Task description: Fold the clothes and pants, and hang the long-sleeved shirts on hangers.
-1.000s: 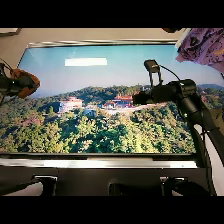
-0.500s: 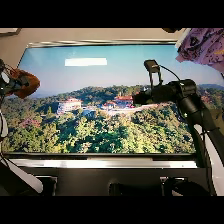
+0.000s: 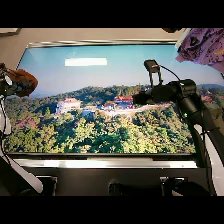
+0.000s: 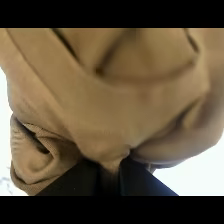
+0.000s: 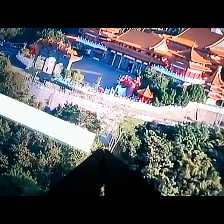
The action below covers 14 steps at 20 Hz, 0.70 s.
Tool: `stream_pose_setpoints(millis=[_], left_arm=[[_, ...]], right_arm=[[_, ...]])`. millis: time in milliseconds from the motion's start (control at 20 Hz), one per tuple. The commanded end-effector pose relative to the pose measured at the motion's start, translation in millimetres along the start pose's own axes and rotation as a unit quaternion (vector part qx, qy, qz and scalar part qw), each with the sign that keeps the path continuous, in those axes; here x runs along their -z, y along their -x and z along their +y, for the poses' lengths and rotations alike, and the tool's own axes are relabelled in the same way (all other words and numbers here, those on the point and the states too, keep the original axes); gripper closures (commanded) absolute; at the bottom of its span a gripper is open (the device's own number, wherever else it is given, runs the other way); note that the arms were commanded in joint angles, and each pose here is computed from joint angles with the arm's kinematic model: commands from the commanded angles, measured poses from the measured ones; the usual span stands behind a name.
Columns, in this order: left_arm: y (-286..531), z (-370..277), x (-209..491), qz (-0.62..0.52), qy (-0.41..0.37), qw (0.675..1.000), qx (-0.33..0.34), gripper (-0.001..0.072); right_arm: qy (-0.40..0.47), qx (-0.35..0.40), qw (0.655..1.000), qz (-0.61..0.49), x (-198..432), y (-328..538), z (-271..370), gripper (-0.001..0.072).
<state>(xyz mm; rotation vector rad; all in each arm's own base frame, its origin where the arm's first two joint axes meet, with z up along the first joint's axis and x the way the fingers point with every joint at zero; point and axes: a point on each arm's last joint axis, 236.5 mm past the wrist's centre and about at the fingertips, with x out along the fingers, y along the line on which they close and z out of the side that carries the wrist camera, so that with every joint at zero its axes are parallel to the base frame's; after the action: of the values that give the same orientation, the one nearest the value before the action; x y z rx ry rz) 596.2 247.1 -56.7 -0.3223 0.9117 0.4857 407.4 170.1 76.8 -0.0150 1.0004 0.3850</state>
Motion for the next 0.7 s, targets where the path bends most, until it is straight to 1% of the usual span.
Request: stream_pose_setpoints(millis=[0, 150, 200, 300, 450, 650], left_arm=[[49, -45, 19, 0.058, 0.01, 0.997, 0.045, 0.0697], [121, -105, 64, 0.117, -0.041, 0.989, 0.083, 0.0696], [151, -124, 82, 0.126, -0.065, 0.985, 0.094, 0.0697], [216, -161, 116, 0.127, -0.087, 0.98, 0.124, 0.0697], [307, -200, 186, 0.141, -0.084, 0.97, 0.181, 0.0697], [371, -230, 312, 0.202, -0.073, 0.947, 0.239, 0.0695]], right_arm=[[0.0, 0.0, 1.0, 0.0, 0, 0, 0, 0.0679], [0.0, 0.0, 1.0, 0.0, 0, 0, 0, 0.0679], [0.0, 0.0, 1.0, 0.0, 0, 0, 0, 0.0679], [0.0, 0.0, 1.0, 0.0, 0, 0, 0, 0.0679], [0.0, 0.0, 1.0, 0.0, 0, 0, 0, 0.0679], [0.0, 0.0, 1.0, 0.0, 0, 0, 0, 0.0679]])
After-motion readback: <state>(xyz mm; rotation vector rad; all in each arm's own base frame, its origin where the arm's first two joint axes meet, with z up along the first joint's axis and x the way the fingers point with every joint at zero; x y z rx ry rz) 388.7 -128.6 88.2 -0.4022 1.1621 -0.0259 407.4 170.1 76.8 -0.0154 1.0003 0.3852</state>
